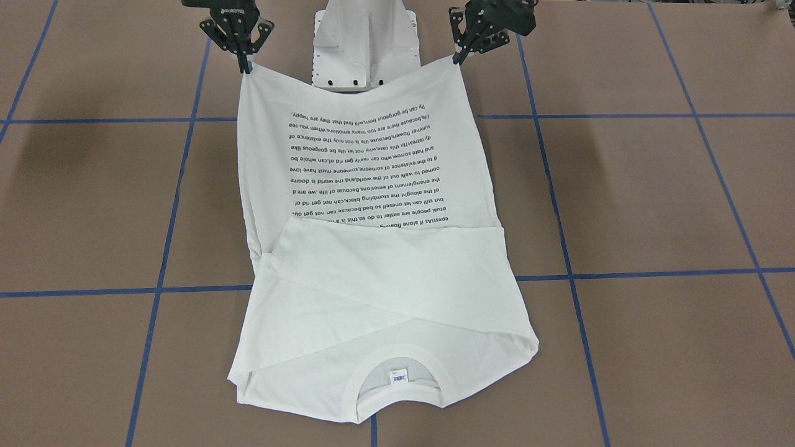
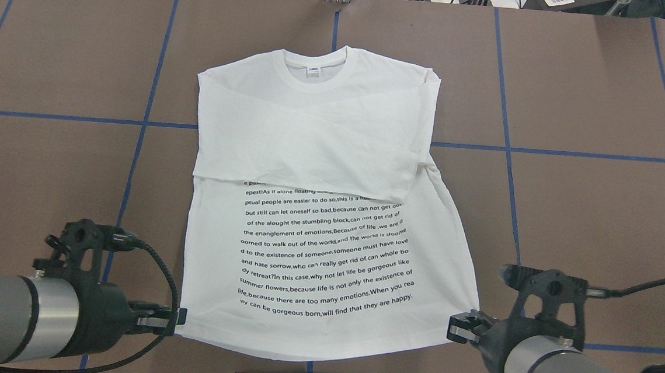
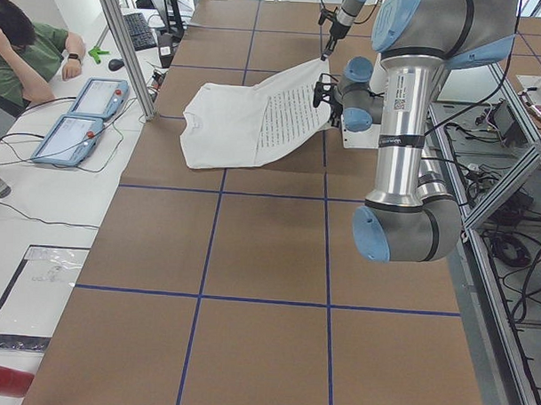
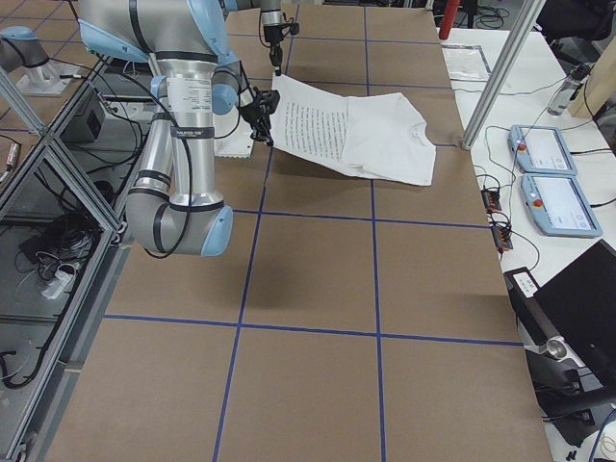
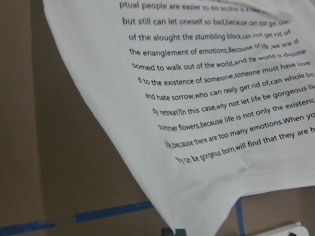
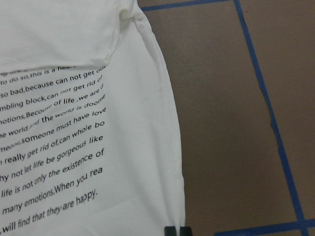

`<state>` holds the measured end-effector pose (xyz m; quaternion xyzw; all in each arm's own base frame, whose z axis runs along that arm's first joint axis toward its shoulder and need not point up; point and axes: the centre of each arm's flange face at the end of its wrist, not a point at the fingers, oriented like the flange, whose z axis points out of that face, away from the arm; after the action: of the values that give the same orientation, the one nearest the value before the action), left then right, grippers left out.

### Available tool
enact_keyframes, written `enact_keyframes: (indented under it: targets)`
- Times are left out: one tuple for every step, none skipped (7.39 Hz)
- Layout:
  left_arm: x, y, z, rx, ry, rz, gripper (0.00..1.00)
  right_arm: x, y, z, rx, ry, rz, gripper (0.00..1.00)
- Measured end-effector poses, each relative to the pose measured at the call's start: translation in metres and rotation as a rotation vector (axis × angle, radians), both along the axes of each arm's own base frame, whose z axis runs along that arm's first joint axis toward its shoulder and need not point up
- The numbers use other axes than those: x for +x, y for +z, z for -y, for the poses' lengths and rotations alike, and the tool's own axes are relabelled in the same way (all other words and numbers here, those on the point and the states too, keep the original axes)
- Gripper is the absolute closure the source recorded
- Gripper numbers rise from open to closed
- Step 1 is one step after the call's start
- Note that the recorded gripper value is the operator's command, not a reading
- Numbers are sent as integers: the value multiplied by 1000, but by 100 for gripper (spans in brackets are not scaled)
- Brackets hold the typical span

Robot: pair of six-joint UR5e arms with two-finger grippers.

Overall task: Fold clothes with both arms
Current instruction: 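Lift the hem with both grippers and fold it toward the collar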

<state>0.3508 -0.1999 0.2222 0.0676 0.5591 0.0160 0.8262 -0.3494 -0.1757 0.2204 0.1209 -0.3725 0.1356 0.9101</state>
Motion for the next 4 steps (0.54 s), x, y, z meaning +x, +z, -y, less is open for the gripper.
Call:
enact_keyframes:
  targets:
    - [-33, -23, 4, -9, 14, -4, 100, 27, -20, 9, -40, -5, 13, 100]
    - [-54, -41, 16, 12, 13, -3, 100, 41, -39, 24, -47, -10, 17, 100]
    - [-63, -56, 37, 66, -8, 20, 100, 47, -55, 44, -20, -12, 12, 100]
    - [-67, -68, 68, 128, -46, 67, 100, 52, -65, 68, 6, -11, 0, 100]
